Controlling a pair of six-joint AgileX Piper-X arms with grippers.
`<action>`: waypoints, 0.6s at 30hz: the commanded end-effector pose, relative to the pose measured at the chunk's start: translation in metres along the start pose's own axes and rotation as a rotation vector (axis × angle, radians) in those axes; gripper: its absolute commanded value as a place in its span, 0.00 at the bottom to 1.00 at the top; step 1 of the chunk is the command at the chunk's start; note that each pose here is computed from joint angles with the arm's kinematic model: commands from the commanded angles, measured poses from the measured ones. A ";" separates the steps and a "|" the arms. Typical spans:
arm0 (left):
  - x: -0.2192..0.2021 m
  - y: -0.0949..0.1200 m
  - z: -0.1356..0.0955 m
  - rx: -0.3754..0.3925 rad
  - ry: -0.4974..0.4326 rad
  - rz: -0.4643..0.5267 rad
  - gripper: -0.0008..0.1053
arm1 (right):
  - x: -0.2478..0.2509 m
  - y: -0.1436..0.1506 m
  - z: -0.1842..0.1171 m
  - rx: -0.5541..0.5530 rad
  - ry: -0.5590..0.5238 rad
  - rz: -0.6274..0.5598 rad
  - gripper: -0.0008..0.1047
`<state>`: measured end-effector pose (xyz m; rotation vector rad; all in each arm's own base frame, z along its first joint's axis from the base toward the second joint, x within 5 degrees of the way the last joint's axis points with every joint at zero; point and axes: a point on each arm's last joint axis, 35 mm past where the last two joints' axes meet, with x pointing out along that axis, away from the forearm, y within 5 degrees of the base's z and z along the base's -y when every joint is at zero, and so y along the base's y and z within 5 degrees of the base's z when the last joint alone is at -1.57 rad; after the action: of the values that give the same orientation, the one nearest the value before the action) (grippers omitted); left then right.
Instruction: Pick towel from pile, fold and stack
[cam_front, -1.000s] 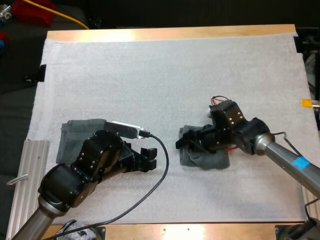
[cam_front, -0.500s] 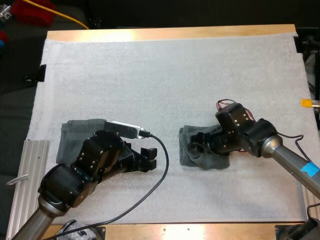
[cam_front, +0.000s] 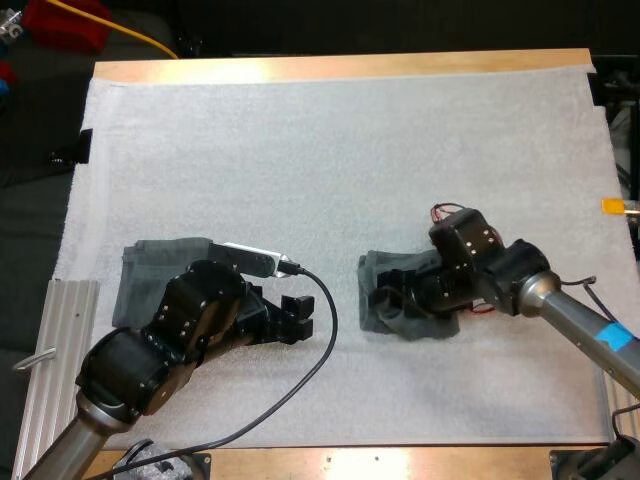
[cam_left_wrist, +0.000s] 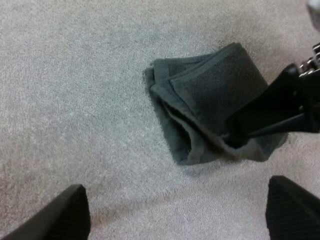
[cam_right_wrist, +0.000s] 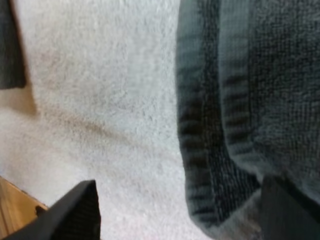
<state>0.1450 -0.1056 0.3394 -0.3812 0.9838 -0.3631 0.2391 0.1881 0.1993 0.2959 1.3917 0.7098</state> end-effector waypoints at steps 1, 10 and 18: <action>-0.002 -0.001 0.000 -0.013 -0.008 -0.008 0.66 | 0.004 0.002 -0.001 -0.006 0.020 0.019 0.63; -0.002 -0.001 0.000 -0.013 -0.008 -0.008 0.66 | 0.049 0.016 -0.010 -0.037 0.093 0.032 0.63; -0.002 -0.001 0.000 -0.013 0.005 -0.024 0.66 | 0.055 0.016 -0.010 -0.059 0.088 0.014 0.63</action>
<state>0.1446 -0.1062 0.3394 -0.3869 0.9926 -0.3791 0.2258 0.2314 0.1583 0.2374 1.4735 0.7630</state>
